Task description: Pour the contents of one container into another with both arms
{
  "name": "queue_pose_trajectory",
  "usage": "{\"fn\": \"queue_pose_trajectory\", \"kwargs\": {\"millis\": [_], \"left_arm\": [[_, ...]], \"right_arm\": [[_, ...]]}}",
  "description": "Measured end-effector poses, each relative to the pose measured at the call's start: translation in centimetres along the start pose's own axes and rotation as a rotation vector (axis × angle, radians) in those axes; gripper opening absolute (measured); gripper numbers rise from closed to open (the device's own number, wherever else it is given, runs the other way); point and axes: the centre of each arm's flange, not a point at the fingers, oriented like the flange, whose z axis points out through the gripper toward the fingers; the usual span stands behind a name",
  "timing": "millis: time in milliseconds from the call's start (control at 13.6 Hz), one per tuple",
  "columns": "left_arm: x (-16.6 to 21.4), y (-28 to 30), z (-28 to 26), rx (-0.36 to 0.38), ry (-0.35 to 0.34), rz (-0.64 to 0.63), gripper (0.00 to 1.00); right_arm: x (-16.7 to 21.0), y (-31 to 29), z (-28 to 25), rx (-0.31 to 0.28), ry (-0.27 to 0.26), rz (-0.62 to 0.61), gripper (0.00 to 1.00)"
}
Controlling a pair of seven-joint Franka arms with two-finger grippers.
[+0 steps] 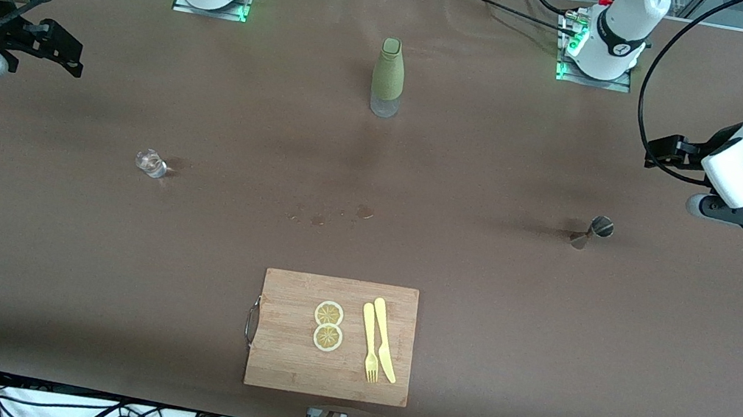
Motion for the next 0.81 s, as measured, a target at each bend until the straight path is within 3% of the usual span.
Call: {"fn": "queue_pose_trajectory", "kwargs": {"millis": [807], "left_arm": [[0.00, 0.00, 0.00, 0.000, 0.000, 0.000, 1.00]], "right_arm": [[-0.12, -0.04, 0.10, 0.001, -0.011, -0.065, 1.00]]}}
